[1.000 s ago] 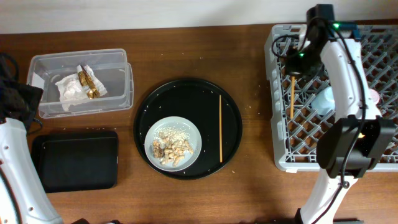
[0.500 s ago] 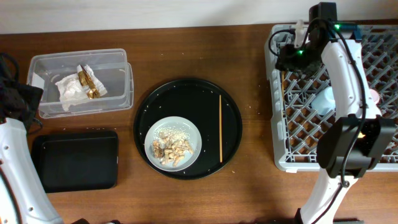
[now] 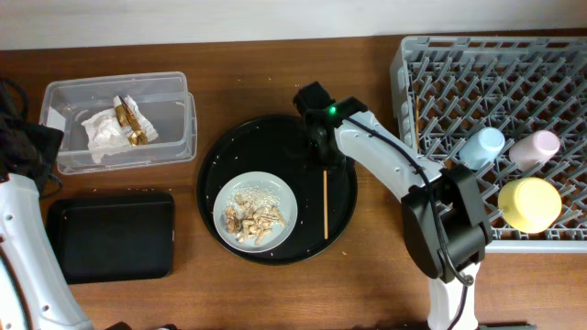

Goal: Sort waste into correct bins and load items into the dishwasher rack
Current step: 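Carry the chopsticks with the right gripper into the rack's left edge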

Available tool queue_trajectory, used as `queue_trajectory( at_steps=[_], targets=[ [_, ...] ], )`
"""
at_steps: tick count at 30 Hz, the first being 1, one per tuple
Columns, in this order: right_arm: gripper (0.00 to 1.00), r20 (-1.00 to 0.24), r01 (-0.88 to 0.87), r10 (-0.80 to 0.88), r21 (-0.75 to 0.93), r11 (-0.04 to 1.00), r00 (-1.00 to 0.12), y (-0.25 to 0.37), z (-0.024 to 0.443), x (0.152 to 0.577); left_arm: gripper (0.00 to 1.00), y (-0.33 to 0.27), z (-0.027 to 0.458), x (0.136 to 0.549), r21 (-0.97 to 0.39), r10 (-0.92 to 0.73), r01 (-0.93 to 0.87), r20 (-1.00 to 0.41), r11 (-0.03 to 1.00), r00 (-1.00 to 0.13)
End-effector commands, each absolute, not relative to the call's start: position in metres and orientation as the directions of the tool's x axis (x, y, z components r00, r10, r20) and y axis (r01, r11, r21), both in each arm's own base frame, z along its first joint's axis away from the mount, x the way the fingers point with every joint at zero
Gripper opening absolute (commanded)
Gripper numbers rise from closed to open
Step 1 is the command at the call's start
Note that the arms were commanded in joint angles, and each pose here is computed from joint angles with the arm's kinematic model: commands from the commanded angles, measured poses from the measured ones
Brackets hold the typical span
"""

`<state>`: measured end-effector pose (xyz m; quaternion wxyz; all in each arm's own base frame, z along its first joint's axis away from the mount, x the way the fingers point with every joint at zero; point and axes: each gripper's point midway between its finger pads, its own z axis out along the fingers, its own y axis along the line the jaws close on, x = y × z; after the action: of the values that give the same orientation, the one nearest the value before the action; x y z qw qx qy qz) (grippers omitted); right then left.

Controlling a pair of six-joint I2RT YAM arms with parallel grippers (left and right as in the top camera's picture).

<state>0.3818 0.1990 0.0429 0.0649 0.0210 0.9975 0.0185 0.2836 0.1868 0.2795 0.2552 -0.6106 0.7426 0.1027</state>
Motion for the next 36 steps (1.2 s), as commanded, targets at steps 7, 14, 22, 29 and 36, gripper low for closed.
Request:
queue_trajectory(
  at_steps=[7, 14, 22, 29, 36],
  targets=[
    [0.36, -0.109, 0.103, 0.11, 0.071, 0.992, -0.988, 0.2, 0.004, 0.365, 0.99, 0.189, 0.282, 0.282, -0.16, -0.85, -0.961, -0.514, 0.226, -0.114],
    [0.04, -0.087, 0.1, 0.108, 0.098, 0.99, -0.99, 0.205, 0.003, 0.361, 0.99, 0.189, 0.282, 0.282, -0.16, -0.85, -0.961, -0.514, 0.226, -0.114],
    [0.04, -0.22, 0.029, 0.059, 0.134, 0.99, -0.974, 0.097, 0.182, 0.417, 0.99, 0.189, 0.282, 0.282, -0.16, -0.85, -0.961, -0.514, 0.226, -0.114],
    [0.04, -0.292, 0.049, 0.066, 0.064, 0.997, -0.954, -0.033, 0.202, 0.435, 0.99, 0.189, 0.282, 0.282, -0.16, -0.85, -0.961, -0.514, 0.226, -0.114],
    [0.71, -0.205, 0.063, 0.094, 0.155, 0.986, -0.974, -0.017, 0.163, 0.444, 0.99, 0.189, 0.282, 0.282, -0.16, -0.85, -0.961, -0.514, 0.226, -0.114]
  ],
)
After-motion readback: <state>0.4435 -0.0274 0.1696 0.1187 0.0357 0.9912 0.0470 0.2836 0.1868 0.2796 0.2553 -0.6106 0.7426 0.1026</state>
